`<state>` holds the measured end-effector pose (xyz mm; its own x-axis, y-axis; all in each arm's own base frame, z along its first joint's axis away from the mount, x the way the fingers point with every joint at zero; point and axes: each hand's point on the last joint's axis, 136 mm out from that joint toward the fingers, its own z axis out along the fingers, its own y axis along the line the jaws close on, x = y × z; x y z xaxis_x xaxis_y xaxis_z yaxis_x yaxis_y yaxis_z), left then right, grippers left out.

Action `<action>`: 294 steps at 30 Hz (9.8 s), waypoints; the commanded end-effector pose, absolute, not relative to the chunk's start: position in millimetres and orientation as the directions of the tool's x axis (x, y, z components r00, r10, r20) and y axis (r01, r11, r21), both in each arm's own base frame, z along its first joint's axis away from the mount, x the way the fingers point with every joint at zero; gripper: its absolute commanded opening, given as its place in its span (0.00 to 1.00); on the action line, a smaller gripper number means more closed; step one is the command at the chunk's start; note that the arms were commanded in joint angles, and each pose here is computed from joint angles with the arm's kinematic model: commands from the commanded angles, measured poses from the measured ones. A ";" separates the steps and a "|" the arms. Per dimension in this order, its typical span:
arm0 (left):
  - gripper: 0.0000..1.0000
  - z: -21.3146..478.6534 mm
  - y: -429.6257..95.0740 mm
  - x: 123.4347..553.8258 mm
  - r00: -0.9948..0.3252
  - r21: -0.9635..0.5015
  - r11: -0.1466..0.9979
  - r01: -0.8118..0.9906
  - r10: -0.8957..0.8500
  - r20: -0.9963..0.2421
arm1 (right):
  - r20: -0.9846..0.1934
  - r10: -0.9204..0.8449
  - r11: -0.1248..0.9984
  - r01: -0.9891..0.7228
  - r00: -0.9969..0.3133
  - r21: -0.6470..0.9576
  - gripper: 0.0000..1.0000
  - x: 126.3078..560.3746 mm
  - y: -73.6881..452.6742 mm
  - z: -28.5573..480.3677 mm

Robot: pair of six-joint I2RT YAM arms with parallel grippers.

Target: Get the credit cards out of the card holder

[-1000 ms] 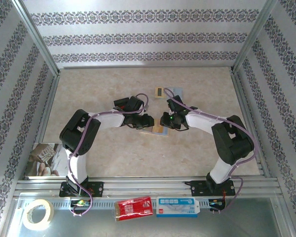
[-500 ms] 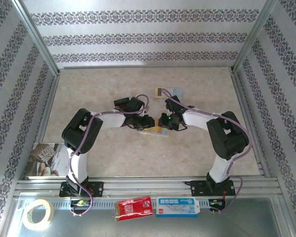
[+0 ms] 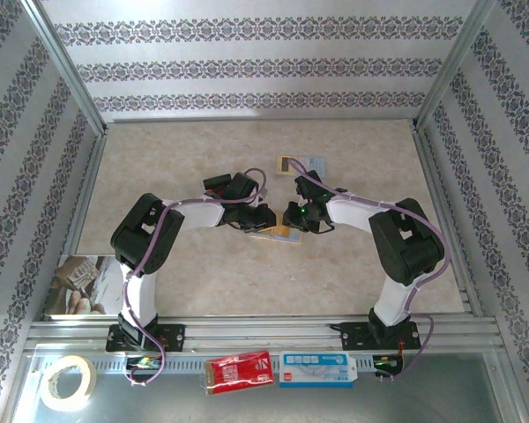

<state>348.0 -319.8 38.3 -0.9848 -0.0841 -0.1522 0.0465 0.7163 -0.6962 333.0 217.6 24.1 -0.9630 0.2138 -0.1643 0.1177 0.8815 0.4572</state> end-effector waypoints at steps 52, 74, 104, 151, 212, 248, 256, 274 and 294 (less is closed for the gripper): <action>0.00 239.2 -276.9 352.7 -0.881 -0.875 0.343 0.340 -0.210 -0.425 | -0.363 0.444 0.206 -0.301 -0.819 0.931 0.67 358.5 230.5 228.3; 0.14 254.3 -282.0 360.2 -0.886 -0.918 0.241 0.315 -0.273 -0.376 | -0.366 0.366 0.080 -0.363 -0.856 0.928 0.08 350.4 259.0 257.0; 0.00 177.9 -196.7 388.2 -0.811 -0.509 0.792 0.337 -0.031 -0.584 | -0.273 0.472 0.400 -0.072 -0.838 0.914 0.61 359.4 219.4 174.8; 0.00 94.1 -164.3 386.8 -0.401 -0.076 0.397 0.915 0.868 -0.294 | -0.214 0.459 0.464 0.027 -0.862 0.885 0.98 360.0 205.8 150.6; 0.57 186.3 -149.2 420.1 -0.603 0.074 0.823 0.563 0.470 -0.644 | -0.340 0.156 0.876 -0.029 -0.927 0.482 0.95 335.3 230.5 78.5; 1.00 188.4 -80.5 379.9 -0.612 -0.260 0.965 0.039 -0.183 -0.769 | -0.095 -0.165 0.986 -0.162 -0.982 -0.036 0.80 299.8 223.7 -25.4; 1.00 173.0 -109.0 382.5 -0.677 -0.385 0.916 0.114 -0.212 -0.705 | -0.102 -0.121 0.992 -0.125 -0.987 0.031 0.66 300.7 219.9 -26.6; 0.66 124.2 -195.1 363.5 -0.868 -0.642 0.763 0.082 -0.262 -0.422 | -0.161 -0.051 0.990 -0.071 -0.986 0.119 0.49 312.6 224.7 -11.8; 0.32 85.0 -295.4 351.9 -0.955 -0.746 0.661 0.077 -0.165 -0.245 | -0.225 0.036 0.973 -0.017 -0.974 0.230 0.42 320.1 226.1 1.2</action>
